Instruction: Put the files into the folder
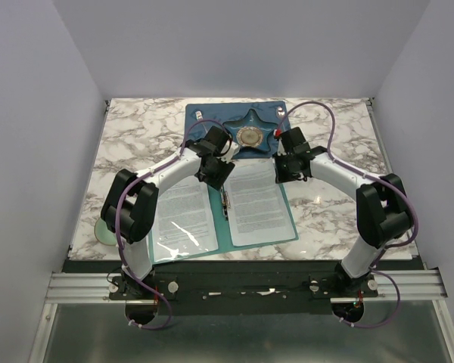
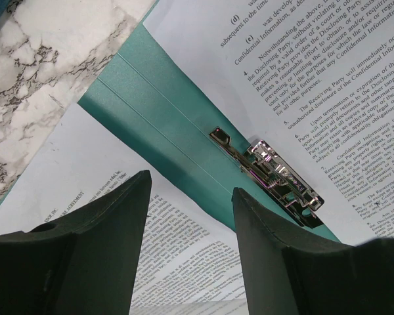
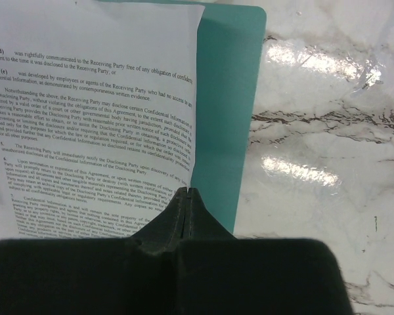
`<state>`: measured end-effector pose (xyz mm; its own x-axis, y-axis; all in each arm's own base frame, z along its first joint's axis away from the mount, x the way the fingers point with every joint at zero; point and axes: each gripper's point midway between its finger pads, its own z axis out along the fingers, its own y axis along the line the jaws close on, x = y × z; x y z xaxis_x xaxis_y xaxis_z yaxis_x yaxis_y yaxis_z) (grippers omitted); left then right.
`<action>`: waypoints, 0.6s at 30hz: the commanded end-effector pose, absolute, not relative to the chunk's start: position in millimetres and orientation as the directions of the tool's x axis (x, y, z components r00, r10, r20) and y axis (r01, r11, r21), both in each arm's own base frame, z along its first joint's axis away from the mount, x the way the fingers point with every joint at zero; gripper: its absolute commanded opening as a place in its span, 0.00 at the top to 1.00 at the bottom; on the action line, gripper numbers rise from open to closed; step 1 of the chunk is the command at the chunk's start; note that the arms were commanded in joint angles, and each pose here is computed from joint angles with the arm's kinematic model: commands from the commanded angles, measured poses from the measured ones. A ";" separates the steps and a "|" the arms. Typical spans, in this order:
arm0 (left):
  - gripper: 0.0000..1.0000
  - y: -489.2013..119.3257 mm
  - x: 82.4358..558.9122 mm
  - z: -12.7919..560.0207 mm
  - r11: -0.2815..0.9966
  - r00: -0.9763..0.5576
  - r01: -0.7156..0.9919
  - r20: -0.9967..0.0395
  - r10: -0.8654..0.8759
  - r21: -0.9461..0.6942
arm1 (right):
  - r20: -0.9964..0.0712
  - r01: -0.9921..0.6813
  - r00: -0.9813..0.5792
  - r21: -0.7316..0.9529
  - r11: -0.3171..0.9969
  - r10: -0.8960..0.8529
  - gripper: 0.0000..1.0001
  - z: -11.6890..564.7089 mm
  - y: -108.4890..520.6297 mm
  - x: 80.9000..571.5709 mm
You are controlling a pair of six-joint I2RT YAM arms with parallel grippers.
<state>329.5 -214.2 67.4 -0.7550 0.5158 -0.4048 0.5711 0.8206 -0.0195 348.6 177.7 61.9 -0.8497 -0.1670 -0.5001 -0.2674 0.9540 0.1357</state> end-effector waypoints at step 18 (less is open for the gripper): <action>0.34 -197.2 338.6 82.7 0.810 -0.708 0.581 -0.442 0.551 0.078 | -0.461 -0.144 -0.875 -0.045 0.989 -0.148 0.52 51.5 145.0 346.9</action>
<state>331.8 -206.2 74.4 -0.7230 0.5472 -0.4218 0.5926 0.8050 0.0285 343.5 154.8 43.5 -0.8828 -0.1544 -0.4437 -0.1801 0.9835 0.0161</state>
